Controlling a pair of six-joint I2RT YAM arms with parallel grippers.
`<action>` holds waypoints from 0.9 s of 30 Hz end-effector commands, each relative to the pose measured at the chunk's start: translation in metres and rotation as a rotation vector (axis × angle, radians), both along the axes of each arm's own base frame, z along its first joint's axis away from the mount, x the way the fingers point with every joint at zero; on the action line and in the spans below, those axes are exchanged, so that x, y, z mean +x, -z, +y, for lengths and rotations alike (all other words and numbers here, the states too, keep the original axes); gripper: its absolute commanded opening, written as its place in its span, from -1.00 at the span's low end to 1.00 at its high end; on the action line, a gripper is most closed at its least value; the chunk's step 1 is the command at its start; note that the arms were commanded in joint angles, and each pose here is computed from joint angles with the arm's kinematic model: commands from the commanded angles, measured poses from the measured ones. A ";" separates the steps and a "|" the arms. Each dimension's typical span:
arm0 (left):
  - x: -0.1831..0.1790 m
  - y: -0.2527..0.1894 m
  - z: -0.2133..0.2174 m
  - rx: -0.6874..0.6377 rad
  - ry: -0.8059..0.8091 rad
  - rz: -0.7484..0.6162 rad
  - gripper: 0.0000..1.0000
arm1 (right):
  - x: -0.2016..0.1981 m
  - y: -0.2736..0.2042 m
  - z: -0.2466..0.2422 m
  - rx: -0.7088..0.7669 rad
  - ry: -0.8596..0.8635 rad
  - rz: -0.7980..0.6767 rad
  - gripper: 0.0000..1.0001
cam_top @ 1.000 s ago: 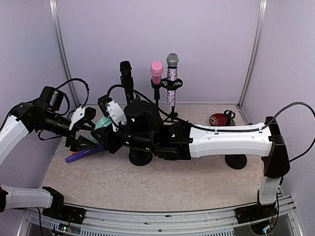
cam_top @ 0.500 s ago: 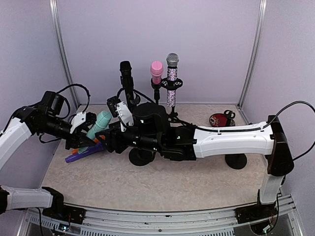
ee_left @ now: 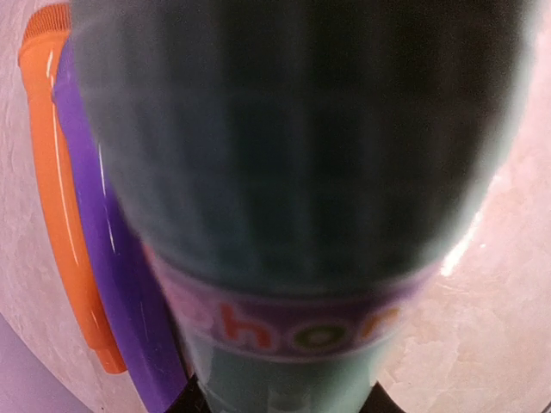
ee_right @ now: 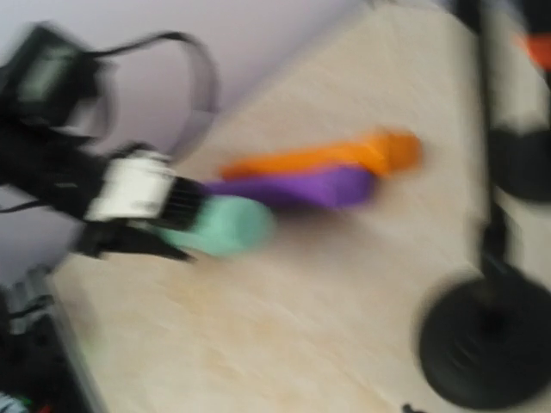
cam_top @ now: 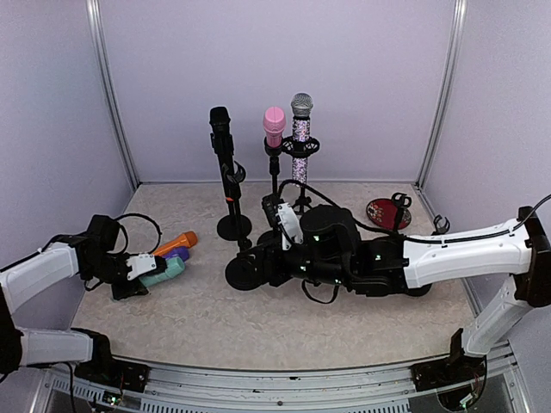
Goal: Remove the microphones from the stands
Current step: Place the microphone at the corner of the board.
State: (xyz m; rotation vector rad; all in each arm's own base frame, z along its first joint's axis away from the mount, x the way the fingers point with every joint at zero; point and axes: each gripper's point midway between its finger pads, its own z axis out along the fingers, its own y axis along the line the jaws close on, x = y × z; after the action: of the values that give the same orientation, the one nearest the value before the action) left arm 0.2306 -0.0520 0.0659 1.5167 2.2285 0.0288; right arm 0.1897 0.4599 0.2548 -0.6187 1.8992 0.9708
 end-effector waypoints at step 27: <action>0.054 -0.078 -0.052 -0.313 -0.077 -0.018 0.68 | 0.067 0.094 -0.052 0.241 0.114 0.505 0.13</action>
State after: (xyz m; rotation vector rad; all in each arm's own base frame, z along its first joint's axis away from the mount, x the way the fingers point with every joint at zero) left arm 0.2900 -0.0687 0.1011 1.3197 2.2200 -0.0343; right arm 0.2541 0.4110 0.1594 -0.1939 2.1861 1.2378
